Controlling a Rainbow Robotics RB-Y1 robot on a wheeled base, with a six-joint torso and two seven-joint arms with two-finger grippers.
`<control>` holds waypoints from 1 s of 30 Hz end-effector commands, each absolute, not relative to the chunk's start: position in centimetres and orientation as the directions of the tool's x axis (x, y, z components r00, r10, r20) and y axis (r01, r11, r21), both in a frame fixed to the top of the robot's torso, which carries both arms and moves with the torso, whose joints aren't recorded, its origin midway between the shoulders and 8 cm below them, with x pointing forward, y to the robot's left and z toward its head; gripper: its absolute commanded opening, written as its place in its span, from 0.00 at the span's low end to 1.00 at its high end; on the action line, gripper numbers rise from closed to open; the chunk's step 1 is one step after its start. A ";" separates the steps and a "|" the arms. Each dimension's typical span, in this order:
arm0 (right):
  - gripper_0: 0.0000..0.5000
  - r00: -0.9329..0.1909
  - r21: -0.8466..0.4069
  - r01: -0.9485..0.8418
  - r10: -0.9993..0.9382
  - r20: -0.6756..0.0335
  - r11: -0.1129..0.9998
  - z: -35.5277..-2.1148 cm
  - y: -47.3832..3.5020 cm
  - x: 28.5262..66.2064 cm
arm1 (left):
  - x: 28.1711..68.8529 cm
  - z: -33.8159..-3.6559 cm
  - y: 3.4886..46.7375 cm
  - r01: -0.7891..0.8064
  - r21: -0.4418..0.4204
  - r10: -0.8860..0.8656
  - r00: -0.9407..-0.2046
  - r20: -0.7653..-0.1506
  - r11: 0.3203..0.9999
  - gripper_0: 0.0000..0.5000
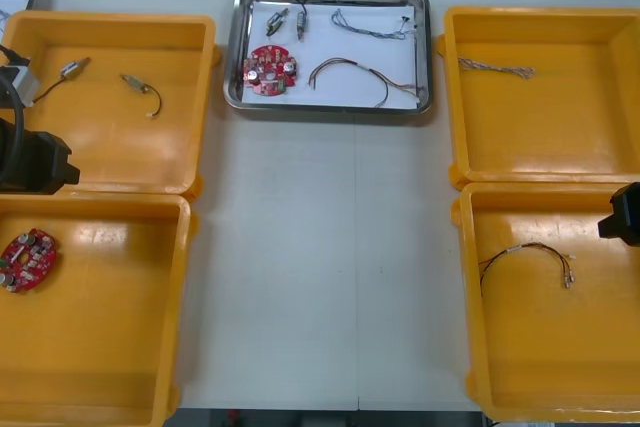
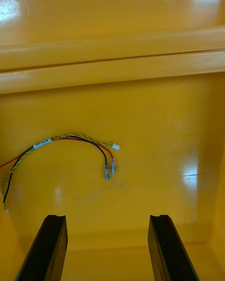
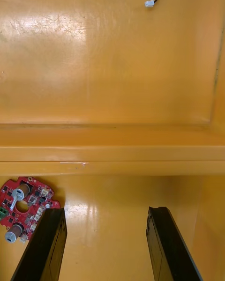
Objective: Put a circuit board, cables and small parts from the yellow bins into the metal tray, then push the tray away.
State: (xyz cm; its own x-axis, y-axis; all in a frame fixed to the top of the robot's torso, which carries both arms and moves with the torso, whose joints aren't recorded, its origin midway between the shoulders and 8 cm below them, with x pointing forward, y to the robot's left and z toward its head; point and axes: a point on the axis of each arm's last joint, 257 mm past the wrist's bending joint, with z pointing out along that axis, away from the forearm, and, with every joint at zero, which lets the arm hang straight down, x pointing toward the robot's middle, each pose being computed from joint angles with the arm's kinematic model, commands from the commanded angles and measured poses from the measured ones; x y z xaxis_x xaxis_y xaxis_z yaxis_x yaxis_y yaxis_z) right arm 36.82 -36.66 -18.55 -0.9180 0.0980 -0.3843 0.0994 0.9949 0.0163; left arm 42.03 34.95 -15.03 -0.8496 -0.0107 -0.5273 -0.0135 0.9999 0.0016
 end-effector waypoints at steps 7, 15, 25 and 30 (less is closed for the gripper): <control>1.00 -0.908 0.022 0.100 0.101 -0.407 0.995 -18.0 -36.7 36.8 | 41.7 -14.9 35.4 -0.013 0.006 -0.008 -0.846 -0.533 1.000 1.00; 1.00 -0.908 0.022 0.100 0.101 -0.407 0.995 -18.0 -36.7 36.8 | 41.7 -14.9 35.4 -0.013 0.006 -0.008 -0.846 -0.533 1.000 1.00; 1.00 -0.908 0.022 0.100 0.101 -0.407 0.995 -18.0 -36.7 36.8 | 41.7 -14.9 35.4 -0.013 0.006 -0.008 -0.846 -0.533 1.000 1.00; 1.00 -0.908 0.022 0.100 0.101 -0.407 0.995 -18.0 -36.7 36.8 | 41.7 -14.9 35.4 -0.013 0.006 -0.008 -0.846 -0.533 1.000 1.00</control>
State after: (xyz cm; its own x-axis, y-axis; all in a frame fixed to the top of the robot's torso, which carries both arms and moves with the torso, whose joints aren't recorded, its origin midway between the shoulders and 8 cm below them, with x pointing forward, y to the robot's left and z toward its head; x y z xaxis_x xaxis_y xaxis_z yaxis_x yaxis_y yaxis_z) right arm 36.82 -36.66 -18.55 -0.9180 0.0980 -0.3843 0.0993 0.9949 0.0165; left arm 42.03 34.95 -15.03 -0.8496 -0.0107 -0.5273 -0.0135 0.9999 0.0016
